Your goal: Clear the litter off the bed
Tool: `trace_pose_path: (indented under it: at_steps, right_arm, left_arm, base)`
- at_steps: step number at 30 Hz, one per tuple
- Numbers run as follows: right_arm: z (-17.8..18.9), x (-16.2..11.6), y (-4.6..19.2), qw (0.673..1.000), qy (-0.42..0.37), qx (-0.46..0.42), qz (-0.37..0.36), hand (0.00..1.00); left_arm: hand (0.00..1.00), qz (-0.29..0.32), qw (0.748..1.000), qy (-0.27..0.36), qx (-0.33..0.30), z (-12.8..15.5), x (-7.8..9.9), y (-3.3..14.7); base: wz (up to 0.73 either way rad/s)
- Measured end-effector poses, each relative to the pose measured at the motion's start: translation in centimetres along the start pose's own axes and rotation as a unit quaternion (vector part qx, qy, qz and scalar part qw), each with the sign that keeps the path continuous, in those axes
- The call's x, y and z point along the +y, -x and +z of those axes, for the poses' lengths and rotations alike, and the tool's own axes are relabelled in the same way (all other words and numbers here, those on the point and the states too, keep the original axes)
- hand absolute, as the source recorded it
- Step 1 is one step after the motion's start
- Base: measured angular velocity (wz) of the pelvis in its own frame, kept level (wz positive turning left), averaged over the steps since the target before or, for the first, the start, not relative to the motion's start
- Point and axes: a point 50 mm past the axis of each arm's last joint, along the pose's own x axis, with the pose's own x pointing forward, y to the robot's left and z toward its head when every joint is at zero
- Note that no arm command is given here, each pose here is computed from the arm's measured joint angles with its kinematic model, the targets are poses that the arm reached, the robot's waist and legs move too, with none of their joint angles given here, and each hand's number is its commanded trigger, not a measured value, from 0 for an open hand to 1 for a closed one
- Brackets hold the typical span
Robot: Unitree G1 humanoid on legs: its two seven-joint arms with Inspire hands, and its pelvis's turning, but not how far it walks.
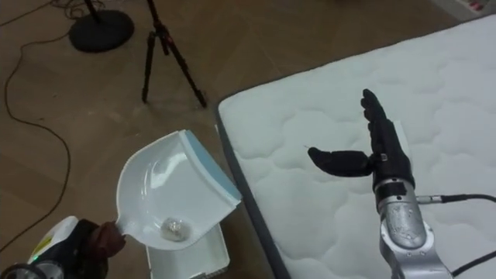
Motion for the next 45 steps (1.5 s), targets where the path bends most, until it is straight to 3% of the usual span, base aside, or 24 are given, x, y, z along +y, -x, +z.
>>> trace_pose_path:
  at_steps: [10,23,34,45]
  right_arm:
    - [-1.9,0.1,0.3,0.999,0.018,0.040,-0.005,0.00]
    - [-1.3,0.1,-0.2,0.999,0.017,0.027,-0.004,0.00]
    - [-2.4,-0.1,-1.4,0.998,0.047,0.041,0.005,0.00]
    - [-2.7,-0.2,-1.8,0.997,0.074,0.033,0.013,0.00]
  left_arm:
    - [1.00,0.013,0.999,-0.035,-0.029,1.0,3.0,-1.1]
    - [1.00,-0.002,0.998,-0.050,-0.031,1.5,3.2,-1.7]
    - [1.00,-0.025,0.996,-0.087,0.014,-0.6,2.9,-1.8]
    - [1.00,-0.002,0.989,-0.148,0.014,0.8,6.2,-3.8]
  base:
    - [0.51]
    - [0.28]
    - [0.02]
    - [0.03]
